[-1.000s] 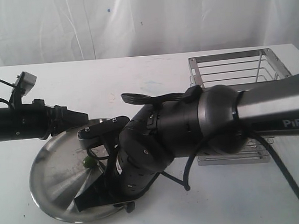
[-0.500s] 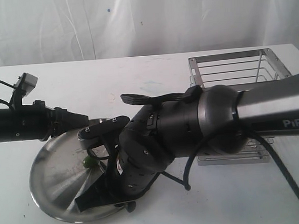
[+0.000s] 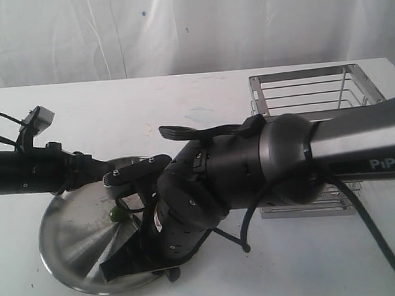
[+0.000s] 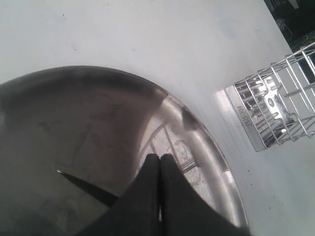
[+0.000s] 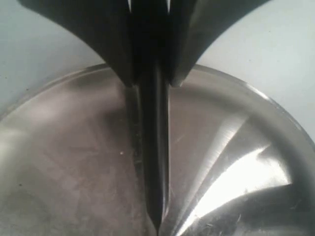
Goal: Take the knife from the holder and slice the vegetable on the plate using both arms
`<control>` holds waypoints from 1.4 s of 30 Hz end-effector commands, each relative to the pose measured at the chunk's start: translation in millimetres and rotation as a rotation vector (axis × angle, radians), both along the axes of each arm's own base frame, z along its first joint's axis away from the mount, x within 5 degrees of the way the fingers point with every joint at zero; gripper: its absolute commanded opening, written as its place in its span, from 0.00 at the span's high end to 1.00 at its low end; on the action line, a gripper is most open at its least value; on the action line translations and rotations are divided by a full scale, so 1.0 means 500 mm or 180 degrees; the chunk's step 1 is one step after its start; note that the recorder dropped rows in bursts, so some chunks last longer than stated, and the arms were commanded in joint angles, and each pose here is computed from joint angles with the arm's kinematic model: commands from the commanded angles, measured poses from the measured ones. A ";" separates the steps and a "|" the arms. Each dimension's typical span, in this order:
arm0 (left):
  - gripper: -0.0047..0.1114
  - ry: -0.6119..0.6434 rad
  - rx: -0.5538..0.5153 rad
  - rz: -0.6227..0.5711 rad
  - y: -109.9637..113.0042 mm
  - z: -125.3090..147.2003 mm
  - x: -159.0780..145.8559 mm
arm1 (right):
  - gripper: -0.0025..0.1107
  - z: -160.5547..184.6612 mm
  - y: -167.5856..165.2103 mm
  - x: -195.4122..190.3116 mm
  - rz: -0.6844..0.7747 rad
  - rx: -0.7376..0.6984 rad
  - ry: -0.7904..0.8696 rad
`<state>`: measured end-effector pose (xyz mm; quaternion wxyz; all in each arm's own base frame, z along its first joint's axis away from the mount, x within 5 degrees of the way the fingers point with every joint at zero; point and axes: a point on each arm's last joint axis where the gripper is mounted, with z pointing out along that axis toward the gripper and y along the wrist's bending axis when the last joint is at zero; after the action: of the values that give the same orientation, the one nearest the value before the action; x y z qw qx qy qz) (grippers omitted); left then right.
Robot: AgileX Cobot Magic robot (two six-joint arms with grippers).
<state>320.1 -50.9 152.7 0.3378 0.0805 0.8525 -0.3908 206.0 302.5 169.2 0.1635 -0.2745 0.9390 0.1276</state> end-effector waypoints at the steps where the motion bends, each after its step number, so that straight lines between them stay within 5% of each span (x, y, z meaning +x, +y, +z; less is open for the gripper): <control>1: 0.96 -0.0003 -0.0015 -0.0042 -0.005 0.001 -0.005 | 0.98 -0.008 0.002 0.002 0.0022 -0.0037 -0.0003; 14: 0.96 0.0014 0.0280 -0.0200 -0.045 -0.012 -0.011 | 0.98 -0.008 0.002 0.002 0.0022 -0.0039 -0.0002; 26: 0.96 0.0074 0.0571 -0.0143 -0.036 -0.034 -0.008 | 0.98 -0.009 0.001 0.002 0.0025 -0.0048 -0.0002; 42: 0.96 0.0844 0.0820 -0.0115 -0.023 -0.163 -0.043 | 0.98 -0.035 -0.004 -0.002 0.0014 -0.0260 0.0151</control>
<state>316.2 -71.4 105.2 0.2666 0.0645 0.8897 -0.3650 205.0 302.2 153.1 0.1378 -0.2802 0.9442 0.1053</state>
